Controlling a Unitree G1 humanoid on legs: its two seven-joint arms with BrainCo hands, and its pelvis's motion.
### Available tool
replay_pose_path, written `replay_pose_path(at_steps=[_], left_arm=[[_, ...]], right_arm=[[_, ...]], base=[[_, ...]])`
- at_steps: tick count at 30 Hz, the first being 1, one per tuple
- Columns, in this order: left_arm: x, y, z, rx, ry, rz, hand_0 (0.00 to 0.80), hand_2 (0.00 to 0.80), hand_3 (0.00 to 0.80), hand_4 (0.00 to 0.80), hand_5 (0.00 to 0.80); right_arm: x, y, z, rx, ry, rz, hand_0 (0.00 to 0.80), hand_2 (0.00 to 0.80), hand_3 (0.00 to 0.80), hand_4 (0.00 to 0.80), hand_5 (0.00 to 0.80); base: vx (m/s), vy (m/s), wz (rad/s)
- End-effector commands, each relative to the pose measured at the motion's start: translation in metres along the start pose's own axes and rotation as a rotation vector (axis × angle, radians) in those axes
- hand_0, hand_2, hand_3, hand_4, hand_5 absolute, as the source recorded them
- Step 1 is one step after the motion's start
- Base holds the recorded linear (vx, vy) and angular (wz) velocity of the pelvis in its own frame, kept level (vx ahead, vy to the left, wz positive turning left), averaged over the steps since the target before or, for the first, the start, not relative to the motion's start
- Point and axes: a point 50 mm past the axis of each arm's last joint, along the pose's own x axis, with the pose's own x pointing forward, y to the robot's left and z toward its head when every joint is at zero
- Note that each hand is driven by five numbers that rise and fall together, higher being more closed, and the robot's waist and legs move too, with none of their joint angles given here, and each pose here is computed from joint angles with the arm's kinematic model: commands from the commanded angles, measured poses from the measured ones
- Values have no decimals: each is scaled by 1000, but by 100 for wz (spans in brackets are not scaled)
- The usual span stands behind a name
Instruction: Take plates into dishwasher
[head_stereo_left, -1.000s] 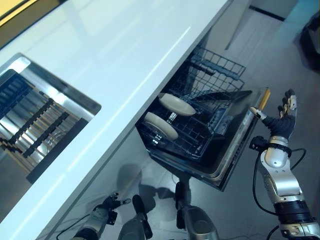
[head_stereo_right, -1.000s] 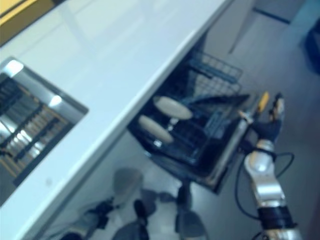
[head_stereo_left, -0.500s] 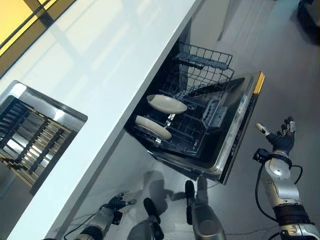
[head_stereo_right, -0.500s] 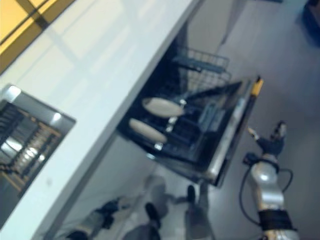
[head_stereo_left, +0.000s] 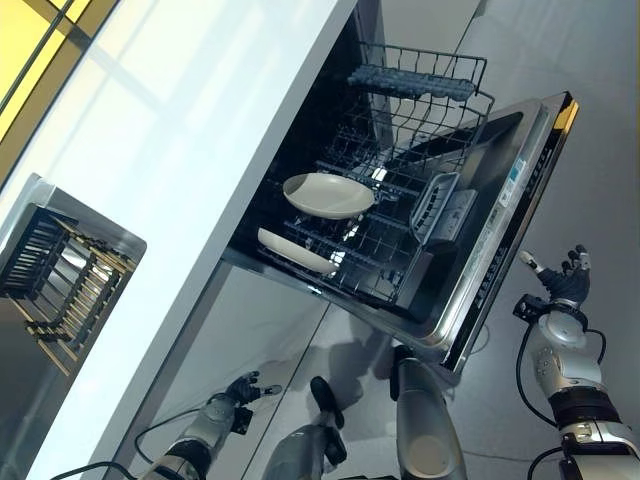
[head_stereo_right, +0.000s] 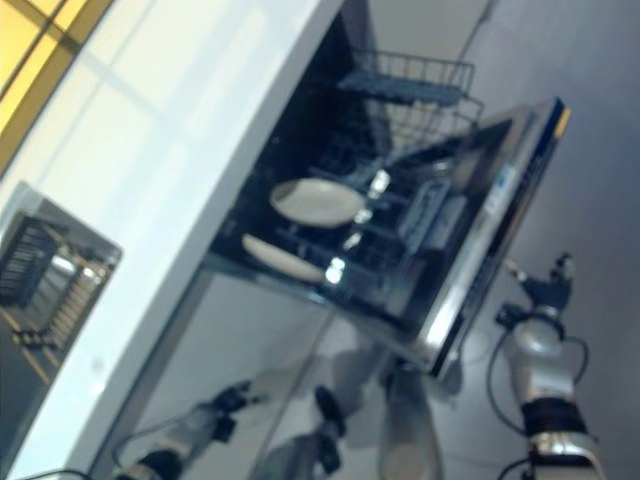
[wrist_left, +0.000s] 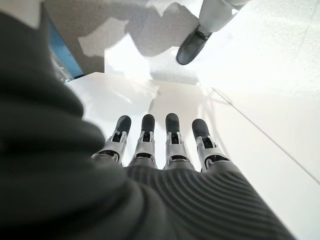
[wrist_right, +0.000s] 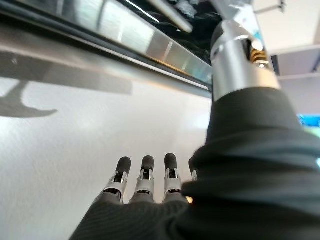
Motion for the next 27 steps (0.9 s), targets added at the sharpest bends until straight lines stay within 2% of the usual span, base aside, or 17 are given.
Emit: replay_pose_path(at_steps=[1,6,11,17,27], left_arm=[[-2,11,-2,-10,4,16,0,0,0,0,0],[-2,12,0,4,-2,12,0,0,0,0,0],[-4,15,2,25,-2,12,0,0,0,0,0],[-5,21,1,36,4,31,0,0,0,0,0],[-7,22,-5,42,23,32,0,0,0,0,0]], right_arm=[[8,9,11,-7,-11,80,0,0,0,0,0],[6,22,2,-36,47,214,0,0,0,0,0],[-5,50,-5,-63,87,495,0,0,0,0,0],[-20,73,-15,-75,141,720,0,0,0,0,0],[-26,86,-12,-75,143,826,0,0,0,0,0]], base=[[6,-39,8],[-4,-33,8],[-13,-21,4],[0,0,0],[0,0,0]])
